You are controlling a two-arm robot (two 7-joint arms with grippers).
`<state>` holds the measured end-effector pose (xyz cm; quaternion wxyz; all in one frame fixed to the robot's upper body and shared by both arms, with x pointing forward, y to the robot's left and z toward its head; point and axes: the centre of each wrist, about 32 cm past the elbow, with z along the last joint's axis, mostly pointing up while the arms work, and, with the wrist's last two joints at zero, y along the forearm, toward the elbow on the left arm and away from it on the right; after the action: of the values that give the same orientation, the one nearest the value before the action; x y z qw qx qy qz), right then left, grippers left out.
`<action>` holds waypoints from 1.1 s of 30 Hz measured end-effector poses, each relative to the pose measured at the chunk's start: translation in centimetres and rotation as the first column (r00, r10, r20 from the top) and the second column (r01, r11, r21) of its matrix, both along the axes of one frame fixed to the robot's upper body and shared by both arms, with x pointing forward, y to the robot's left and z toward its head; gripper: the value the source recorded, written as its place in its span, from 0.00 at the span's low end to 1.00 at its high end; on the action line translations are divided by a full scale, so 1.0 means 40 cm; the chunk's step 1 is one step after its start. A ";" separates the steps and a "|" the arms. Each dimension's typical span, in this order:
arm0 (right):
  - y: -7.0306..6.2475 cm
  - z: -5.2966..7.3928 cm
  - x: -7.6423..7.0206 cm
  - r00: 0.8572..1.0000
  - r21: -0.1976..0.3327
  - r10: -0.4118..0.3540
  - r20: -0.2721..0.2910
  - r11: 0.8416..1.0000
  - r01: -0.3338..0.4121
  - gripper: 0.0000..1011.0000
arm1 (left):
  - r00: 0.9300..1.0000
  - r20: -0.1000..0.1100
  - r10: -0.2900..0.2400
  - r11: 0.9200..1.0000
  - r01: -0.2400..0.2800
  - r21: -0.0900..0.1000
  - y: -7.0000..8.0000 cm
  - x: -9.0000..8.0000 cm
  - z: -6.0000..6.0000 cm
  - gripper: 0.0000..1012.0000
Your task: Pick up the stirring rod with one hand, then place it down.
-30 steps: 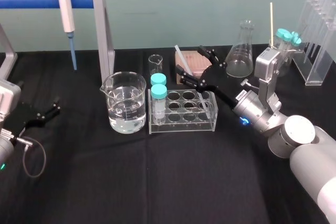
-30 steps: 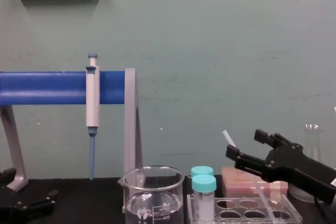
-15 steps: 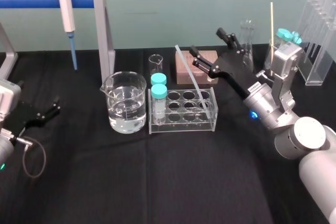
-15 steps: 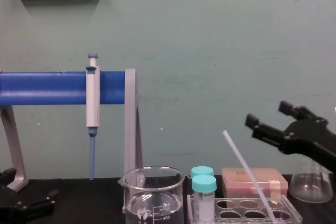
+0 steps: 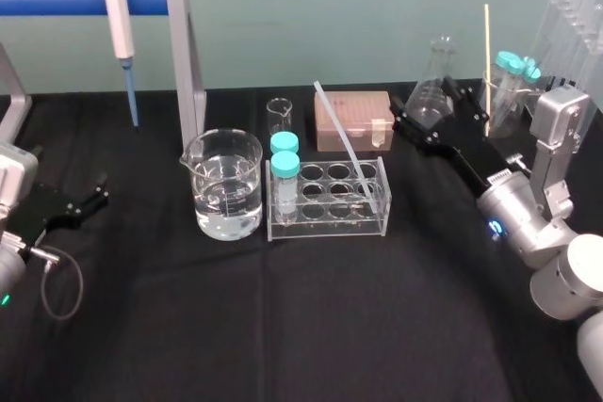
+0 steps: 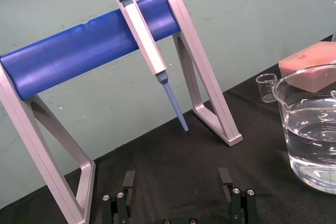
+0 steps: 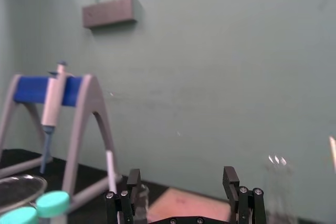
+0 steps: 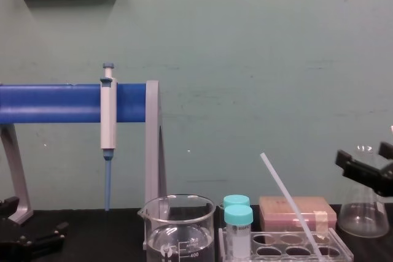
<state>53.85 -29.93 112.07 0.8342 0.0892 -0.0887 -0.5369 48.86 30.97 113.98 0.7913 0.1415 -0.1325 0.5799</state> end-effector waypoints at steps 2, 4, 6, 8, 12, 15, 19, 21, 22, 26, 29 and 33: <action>-0.006 -0.004 -0.010 0.999 0.003 -0.025 -0.034 1.000 0.025 0.99 | 1.000 0.000 0.000 1.000 0.000 0.000 0.000 0.000 0.000 0.99; -0.008 -0.007 -0.017 0.998 0.004 -0.040 -0.057 0.999 0.040 0.99 | 1.000 0.000 0.000 1.000 0.000 0.000 0.000 0.000 0.000 0.99; -0.012 -0.010 -0.026 0.994 0.003 -0.062 -0.091 0.998 0.062 0.99 | 1.000 0.000 0.000 1.000 0.000 0.000 0.000 0.000 0.000 0.99; -0.013 -0.013 -0.032 0.991 0.001 -0.072 -0.113 0.997 0.073 0.99 | 1.000 0.000 0.000 1.000 0.000 0.000 0.000 0.000 0.000 0.99; -0.015 -0.020 -0.040 0.983 -0.005 -0.088 -0.162 0.996 0.088 0.99 | 1.000 0.000 0.000 1.000 0.000 0.000 0.000 0.000 0.000 0.99; -0.014 -0.022 -0.041 0.979 -0.006 -0.088 -0.183 0.996 0.089 0.99 | 1.000 0.000 0.000 1.000 0.000 0.000 0.000 0.000 0.000 0.99; -0.014 -0.022 -0.041 0.979 -0.006 -0.089 -0.183 0.996 0.089 0.99 | 1.000 0.000 0.000 1.000 0.000 0.000 0.000 0.000 0.000 0.99; -0.014 -0.022 -0.041 0.979 -0.006 -0.089 -0.182 0.996 0.089 0.99 | 1.000 0.000 0.000 1.000 0.000 0.000 0.000 0.000 0.000 0.99; -0.014 -0.022 -0.041 0.979 -0.006 -0.089 -0.182 0.996 0.089 0.99 | 1.000 0.000 0.000 1.000 0.000 0.000 0.000 0.000 0.000 0.99; -0.014 -0.022 -0.041 0.980 -0.006 -0.088 -0.179 0.996 0.089 0.99 | 1.000 0.000 0.000 1.000 0.000 0.000 0.000 0.000 0.000 0.99; -0.014 -0.022 -0.041 0.980 -0.006 -0.088 -0.178 0.996 0.089 0.99 | 1.000 0.000 0.000 1.000 0.000 0.000 0.000 0.000 0.000 0.99; -0.014 -0.022 -0.040 0.980 -0.007 -0.088 -0.176 0.996 0.089 0.99 | 1.000 0.000 0.000 1.000 0.000 0.000 0.000 0.000 0.000 0.99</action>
<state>52.23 -30.48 111.21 0.8140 0.0378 -0.0180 -0.5793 48.86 30.97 113.98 0.7913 0.1415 -0.1325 0.5799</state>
